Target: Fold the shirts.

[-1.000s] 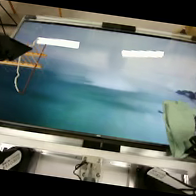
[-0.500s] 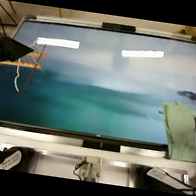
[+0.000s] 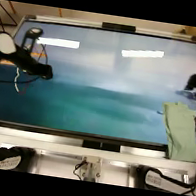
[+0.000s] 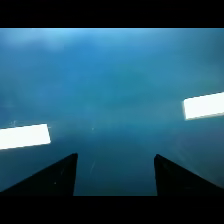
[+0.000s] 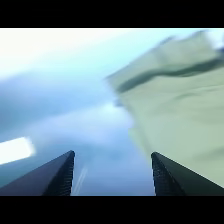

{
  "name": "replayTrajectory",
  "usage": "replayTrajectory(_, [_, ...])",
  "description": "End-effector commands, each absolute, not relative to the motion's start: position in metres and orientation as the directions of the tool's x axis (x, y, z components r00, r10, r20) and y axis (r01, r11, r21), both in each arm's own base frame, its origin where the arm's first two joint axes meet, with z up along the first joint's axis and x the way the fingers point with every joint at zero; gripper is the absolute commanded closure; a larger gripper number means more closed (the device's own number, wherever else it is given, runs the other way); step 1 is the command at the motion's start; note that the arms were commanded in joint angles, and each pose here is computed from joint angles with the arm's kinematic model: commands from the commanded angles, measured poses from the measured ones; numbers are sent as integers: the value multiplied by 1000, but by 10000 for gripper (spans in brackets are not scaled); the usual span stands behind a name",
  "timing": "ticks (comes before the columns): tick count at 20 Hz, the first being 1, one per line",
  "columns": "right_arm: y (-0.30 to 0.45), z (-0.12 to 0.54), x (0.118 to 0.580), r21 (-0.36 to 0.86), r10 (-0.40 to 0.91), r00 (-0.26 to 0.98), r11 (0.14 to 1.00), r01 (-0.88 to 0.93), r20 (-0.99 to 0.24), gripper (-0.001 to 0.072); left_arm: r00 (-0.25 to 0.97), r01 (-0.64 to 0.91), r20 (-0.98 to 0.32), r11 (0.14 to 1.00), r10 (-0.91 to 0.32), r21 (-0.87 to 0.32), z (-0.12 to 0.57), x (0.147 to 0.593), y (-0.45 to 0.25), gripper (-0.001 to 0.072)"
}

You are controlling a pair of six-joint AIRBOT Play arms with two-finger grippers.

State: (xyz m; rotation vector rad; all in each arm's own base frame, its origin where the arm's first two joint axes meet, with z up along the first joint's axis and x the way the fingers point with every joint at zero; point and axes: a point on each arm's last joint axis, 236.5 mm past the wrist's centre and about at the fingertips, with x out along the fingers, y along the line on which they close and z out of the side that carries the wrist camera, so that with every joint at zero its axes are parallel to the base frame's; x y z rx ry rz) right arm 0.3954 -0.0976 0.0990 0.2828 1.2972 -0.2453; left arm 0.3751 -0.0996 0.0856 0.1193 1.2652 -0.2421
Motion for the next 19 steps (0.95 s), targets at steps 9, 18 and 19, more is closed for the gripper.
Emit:
replayTrajectory(9, [42, 68, 401, 110, 103, 109, 992, 60, -989, 110, 293, 295, -947, 955, -129, -39, 46, 381, -128, 118])
replayTrajectory(18, [45, 68, 400, 118, 112, 108, 991, 56, -988, 110, 295, 296, -947, 954, -129, -38, 45, 382, -128, 117])
replayTrajectory(19, [45, 68, 400, 118, 112, 107, 991, 55, -988, 110, 295, 296, -947, 954, -129, -38, 45, 382, -128, 117])
